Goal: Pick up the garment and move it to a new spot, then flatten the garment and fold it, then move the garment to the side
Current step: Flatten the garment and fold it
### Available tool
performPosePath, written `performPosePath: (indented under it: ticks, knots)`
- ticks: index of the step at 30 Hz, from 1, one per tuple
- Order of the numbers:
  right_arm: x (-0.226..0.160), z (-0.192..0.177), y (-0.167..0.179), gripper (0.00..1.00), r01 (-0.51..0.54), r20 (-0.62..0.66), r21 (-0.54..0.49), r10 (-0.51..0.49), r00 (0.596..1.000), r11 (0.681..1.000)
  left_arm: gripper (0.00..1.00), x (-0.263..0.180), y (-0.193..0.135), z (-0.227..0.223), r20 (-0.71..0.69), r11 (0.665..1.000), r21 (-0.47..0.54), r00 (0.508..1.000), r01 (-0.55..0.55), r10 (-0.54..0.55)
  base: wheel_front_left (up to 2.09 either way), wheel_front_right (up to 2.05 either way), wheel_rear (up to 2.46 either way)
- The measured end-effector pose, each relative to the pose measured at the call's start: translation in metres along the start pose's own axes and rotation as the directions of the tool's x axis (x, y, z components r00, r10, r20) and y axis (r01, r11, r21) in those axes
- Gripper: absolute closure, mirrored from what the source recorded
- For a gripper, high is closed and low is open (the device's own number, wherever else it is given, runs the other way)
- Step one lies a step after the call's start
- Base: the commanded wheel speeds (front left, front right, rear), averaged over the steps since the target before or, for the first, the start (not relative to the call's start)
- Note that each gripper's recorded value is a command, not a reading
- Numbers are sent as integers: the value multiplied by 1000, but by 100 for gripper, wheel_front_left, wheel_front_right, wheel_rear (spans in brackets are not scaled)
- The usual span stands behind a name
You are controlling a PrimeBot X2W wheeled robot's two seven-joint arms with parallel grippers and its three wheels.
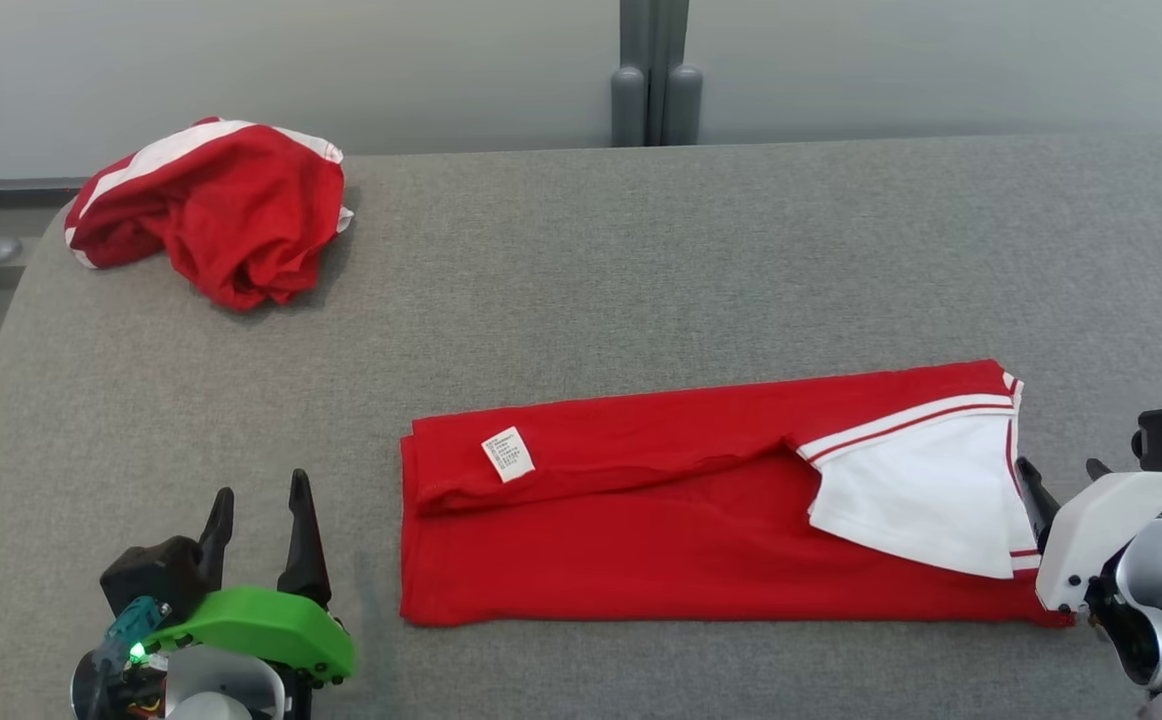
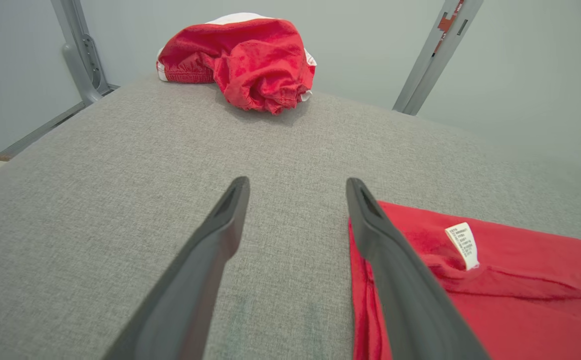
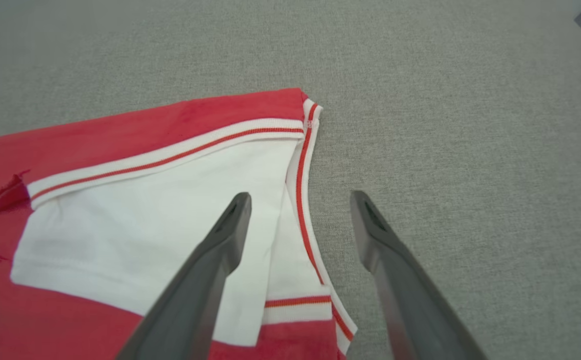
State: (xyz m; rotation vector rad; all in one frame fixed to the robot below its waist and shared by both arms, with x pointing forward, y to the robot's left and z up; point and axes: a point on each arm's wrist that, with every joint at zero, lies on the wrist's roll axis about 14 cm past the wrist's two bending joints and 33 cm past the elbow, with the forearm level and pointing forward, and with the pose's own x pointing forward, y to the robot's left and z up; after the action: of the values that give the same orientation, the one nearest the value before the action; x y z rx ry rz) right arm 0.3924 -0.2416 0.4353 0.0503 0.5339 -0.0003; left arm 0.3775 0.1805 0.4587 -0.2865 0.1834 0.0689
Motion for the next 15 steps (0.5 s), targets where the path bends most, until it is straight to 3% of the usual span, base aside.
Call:
performPosePath:
  ticks: [15]
  knots:
    - [40, -47, 3, 0, 2, -198, 37, 6, 980, 999, 0, -4, 26, 4, 9, 997, 5, 997, -78, 78, 0, 0, 0]
